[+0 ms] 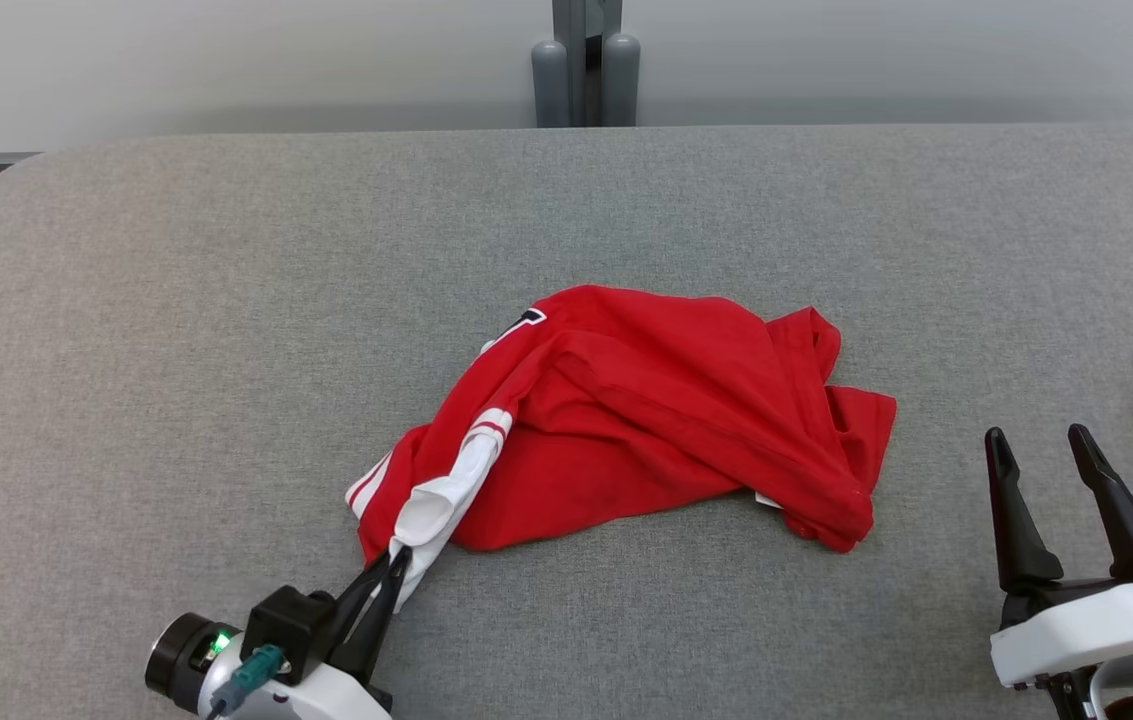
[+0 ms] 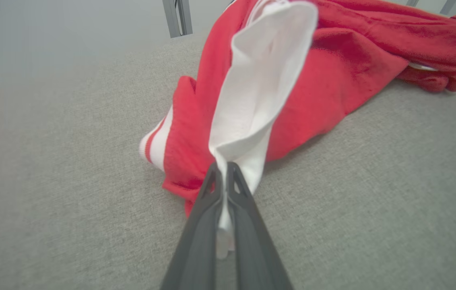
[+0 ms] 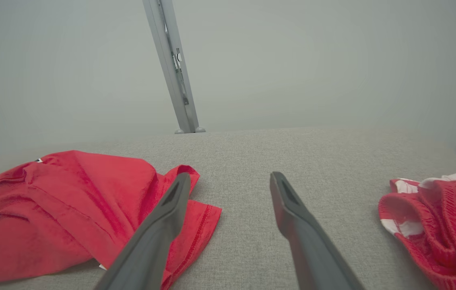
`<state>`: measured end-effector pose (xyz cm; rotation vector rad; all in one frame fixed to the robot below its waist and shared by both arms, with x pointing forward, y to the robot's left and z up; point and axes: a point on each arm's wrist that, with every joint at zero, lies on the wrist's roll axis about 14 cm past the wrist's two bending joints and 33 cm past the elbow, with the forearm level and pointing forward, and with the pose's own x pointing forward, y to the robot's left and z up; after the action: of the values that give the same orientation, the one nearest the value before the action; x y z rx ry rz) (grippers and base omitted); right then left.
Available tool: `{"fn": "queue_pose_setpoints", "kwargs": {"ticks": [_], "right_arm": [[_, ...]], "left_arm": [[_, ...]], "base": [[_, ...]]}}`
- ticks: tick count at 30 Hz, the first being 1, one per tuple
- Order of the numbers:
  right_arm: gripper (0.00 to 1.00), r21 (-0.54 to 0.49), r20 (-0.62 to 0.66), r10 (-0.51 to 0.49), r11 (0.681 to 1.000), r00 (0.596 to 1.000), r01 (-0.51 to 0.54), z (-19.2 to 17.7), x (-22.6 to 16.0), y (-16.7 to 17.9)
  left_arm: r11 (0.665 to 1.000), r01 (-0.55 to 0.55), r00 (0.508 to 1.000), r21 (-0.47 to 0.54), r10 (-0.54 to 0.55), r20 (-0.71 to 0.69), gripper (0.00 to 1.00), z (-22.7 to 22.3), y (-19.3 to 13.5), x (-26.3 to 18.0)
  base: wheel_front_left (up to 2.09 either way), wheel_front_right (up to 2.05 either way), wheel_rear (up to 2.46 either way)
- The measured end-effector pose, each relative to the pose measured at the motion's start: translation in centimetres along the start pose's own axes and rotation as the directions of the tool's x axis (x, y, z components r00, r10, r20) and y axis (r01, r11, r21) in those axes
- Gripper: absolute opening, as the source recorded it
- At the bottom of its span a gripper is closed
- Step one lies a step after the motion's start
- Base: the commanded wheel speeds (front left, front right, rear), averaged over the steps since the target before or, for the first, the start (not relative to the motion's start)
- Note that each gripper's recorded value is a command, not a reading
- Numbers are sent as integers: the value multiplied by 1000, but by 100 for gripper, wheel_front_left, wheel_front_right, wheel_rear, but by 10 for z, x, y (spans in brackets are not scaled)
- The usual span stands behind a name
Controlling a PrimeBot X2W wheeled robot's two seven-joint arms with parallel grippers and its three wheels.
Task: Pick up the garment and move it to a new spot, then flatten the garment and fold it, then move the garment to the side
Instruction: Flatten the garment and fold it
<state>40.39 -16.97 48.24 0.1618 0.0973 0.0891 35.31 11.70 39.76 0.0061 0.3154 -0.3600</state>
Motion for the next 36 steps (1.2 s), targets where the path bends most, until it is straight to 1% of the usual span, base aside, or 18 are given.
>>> {"fn": "queue_pose_setpoints", "kwargs": {"ticks": [1, 3, 4, 11, 16, 22, 26, 31, 36], "right_arm": [[100, 0, 0, 3, 1000, 1000, -3, 0, 0, 1], [100, 1, 1, 8, 1000, 1000, -8, 1, 0, 3], [100, 2, 1, 10, 1000, 1000, -10, 1, -1, 4], [100, 16, 8, 9, 1000, 1000, -9, 4, -5, 4], [100, 31, 18, 2, 1000, 1000, -2, 6, -9, 2], [100, 41, 39, 5, 999, 999, -7, 12, -10, 3], [100, 39, 61, 1, 999, 998, -3, 19, -10, 2], [100, 32, 83, 0, 999, 997, -3, 26, -10, 1], [100, 23, 101, 7, 1000, 995, -10, 33, -12, 4]], "left_arm": [[1000, -12, 1000, -18, 12, -1, 2, -1, 2, 0], [997, -38, 999, -60, 38, -2, 91, -1, 7, -1], [997, -44, 999, -69, 45, 2, 100, 1, 9, -1], [988, -108, 991, -112, 116, 65, 100, 22, 31, 0], [974, -158, 978, -160, 177, 112, 100, 38, 48, -8], [955, -243, 945, -172, 273, 180, 100, 63, 77, -20], [938, -277, 918, -206, 322, 232, 100, 80, 87, -28], [923, -304, 875, -237, 369, 314, 100, 109, 93, -42], [914, -322, 839, -248, 396, 372, 100, 126, 87, -59]], "base": [[0, 0, 0], [0, 0, 0], [0, 0, 0], [0, 0, 0], [0, 0, 0], [0, 0, 0], [0, 0, 0], [0, 0, 0], [0, 0, 0]]}}
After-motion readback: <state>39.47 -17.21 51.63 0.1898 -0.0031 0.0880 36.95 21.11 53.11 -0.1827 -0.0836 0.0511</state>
